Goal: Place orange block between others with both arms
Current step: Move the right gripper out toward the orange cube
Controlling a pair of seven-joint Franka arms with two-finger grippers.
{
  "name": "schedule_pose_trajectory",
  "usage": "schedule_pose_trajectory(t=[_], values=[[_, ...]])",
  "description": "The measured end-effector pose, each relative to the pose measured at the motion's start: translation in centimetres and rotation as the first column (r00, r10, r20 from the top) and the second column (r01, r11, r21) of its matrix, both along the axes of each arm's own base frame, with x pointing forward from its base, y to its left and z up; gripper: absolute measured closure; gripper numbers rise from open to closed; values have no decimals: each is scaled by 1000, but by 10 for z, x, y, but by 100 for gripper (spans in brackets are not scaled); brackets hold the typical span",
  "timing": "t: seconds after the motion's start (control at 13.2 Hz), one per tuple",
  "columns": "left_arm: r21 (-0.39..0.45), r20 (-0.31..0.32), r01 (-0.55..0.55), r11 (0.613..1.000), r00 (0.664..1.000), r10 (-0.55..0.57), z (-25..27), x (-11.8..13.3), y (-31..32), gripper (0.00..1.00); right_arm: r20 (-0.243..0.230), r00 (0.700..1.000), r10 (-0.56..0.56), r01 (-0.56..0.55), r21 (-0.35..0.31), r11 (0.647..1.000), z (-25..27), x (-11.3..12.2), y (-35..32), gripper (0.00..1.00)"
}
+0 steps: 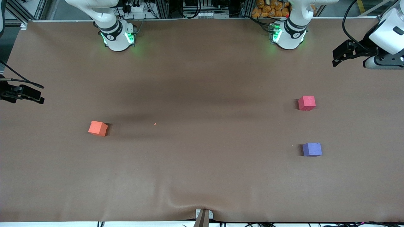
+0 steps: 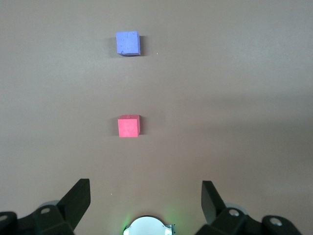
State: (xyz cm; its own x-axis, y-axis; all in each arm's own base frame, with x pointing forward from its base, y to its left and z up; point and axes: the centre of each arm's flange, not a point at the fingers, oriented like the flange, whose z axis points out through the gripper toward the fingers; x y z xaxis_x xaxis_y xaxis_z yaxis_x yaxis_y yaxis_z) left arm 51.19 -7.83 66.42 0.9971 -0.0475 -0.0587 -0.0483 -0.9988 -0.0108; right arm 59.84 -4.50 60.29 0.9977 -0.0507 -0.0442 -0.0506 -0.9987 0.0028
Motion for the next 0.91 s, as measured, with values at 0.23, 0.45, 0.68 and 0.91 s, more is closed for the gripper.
schedule_pose_trajectory(t=[0.23, 0.45, 0.68, 0.91], values=[[0, -2, 1, 1000, 1000, -1, 0, 0, 0, 0, 0, 1000, -2, 2, 1, 1000, 0, 0, 0, 0], [1, -4, 3, 1000, 1000, -3, 0, -1, -2, 0, 0, 1000, -2, 2, 1, 1000, 0, 0, 0, 0], [2, -10, 4, 1000, 1000, -4, -2, -1, -2, 0, 0, 1000, -3, 3, 2, 1000, 0, 0, 0, 0], [3, -21, 2, 1000, 1000, -2, -7, 1, -1, 0, -1, 1000, 2, -2, 3, 1000, 0, 0, 3, 0]])
